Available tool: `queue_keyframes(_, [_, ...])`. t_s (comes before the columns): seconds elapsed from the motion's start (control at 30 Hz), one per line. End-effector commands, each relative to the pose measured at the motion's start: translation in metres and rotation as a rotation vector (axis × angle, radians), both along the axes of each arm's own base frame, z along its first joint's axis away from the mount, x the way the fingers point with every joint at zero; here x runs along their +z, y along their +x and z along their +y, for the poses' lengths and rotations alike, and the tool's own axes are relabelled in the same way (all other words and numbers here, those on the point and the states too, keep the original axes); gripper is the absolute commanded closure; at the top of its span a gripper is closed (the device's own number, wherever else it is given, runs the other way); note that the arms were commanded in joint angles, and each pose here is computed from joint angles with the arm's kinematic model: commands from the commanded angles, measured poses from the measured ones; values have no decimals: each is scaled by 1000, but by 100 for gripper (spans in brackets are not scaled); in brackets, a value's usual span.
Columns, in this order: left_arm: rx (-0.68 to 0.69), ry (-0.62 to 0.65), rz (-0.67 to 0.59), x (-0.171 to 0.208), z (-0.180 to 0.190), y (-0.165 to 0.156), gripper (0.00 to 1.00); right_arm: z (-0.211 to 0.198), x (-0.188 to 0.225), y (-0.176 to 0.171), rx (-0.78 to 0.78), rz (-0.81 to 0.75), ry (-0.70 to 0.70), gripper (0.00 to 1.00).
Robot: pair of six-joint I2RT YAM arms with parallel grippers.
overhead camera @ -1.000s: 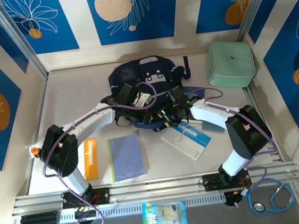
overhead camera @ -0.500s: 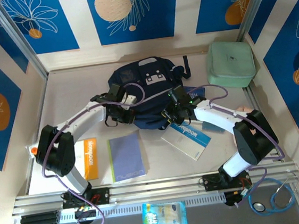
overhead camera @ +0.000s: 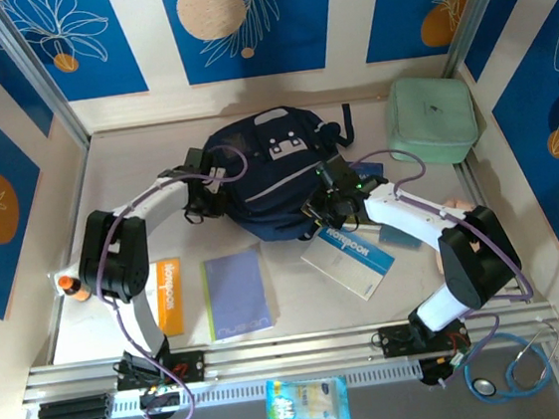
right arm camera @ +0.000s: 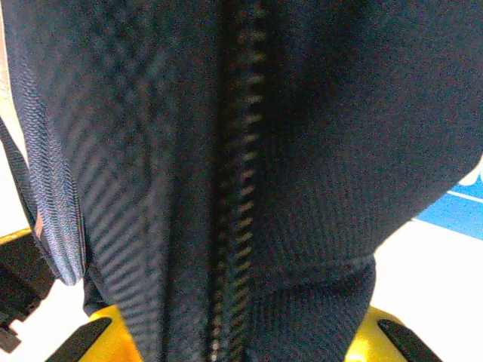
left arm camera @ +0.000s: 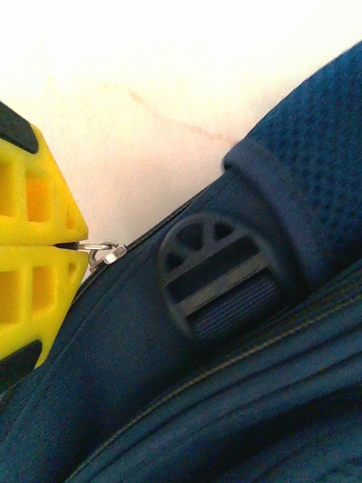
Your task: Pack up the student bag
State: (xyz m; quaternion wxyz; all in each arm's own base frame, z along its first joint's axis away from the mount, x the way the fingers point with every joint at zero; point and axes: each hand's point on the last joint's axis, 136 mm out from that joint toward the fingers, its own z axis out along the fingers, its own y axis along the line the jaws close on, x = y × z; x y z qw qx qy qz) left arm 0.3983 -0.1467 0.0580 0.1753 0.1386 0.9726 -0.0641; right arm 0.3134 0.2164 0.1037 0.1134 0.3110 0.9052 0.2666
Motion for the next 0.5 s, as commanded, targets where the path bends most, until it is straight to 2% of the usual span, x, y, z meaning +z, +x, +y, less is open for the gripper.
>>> queue_keyframes(0.0, [99, 48, -79, 20, 22, 28, 100, 19, 35, 16, 71, -125, 66, 77])
queue_keyframes(0.07, [125, 51, -78, 22, 27, 32, 99, 27, 37, 17, 83, -137, 74, 76])
queue_keyframes(0.13, [143, 63, -84, 24, 31, 33, 95, 37, 39, 18, 98, -146, 87, 76])
queue_keyframes(0.23, [179, 84, -92, 30, 40, 30, 76, 53, 42, 23, 123, -156, 100, 76])
queue_keyframes(0.3, [209, 67, -104, 41, 44, 23, 59, 69, 43, 29, 151, -171, 103, 76])
queue_keyframes(0.47, [295, -89, -198, 98, 42, 6, 41, 107, 33, 46, 196, -199, 40, 76])
